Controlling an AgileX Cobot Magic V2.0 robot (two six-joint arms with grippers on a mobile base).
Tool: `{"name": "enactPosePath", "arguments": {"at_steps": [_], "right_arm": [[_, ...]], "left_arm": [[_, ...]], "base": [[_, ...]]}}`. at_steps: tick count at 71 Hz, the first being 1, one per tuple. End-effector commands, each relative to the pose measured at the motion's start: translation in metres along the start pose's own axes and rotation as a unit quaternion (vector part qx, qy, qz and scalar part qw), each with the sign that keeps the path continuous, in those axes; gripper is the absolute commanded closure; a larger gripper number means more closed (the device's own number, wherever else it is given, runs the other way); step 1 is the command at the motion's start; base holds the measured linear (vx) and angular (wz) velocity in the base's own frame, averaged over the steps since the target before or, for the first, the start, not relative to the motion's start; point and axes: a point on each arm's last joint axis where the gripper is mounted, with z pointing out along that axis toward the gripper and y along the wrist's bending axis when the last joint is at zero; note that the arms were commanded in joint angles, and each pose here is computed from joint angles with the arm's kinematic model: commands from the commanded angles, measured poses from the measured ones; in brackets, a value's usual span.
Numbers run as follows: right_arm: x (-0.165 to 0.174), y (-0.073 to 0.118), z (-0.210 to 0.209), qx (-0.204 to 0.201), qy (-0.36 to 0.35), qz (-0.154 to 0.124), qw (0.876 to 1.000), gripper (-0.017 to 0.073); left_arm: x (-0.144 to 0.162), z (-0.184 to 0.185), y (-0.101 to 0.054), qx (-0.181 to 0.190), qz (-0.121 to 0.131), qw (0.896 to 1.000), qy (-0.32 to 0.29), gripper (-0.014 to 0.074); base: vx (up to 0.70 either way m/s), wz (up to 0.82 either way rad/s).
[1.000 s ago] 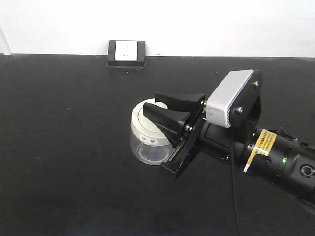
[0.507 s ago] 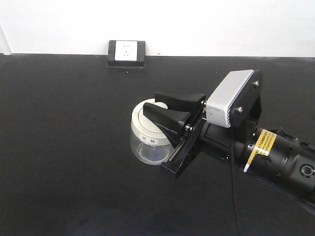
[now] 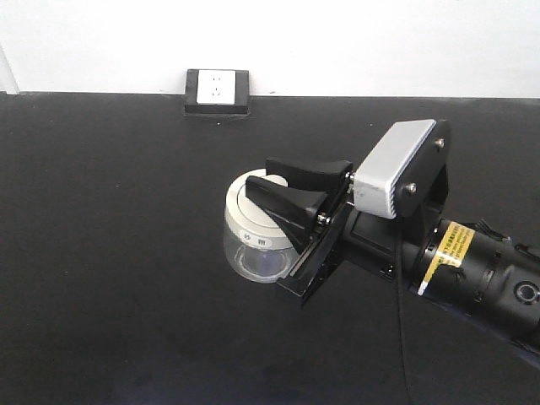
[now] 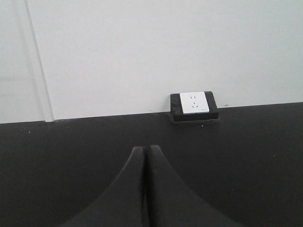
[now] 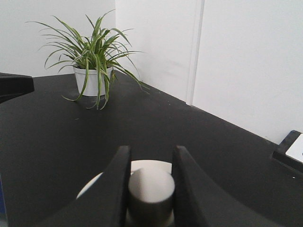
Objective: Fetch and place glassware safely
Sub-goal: 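Hold the jar above the benchtop in the right gripper, then lower the jar onto the benchtop with the right gripper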
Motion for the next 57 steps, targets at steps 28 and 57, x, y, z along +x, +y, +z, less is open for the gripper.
{"name": "enactPosePath", "arguments": {"at_steps": [28,57], "right_arm": [[-0.008,-0.018,0.007,0.025,-0.055,0.032,0.998,0.056],[0.038,-0.086,0.005,0.039,-0.046,0.005,0.998,0.056]], "left_arm": [[-0.015,0.001,0.0,0.002,-0.008,0.999,-0.046,0.0601],[-0.015,0.001,0.0,0.002,-0.008,0.999,-0.046,0.0601]], "base": [[0.0,0.0],[0.0,0.0]]}}
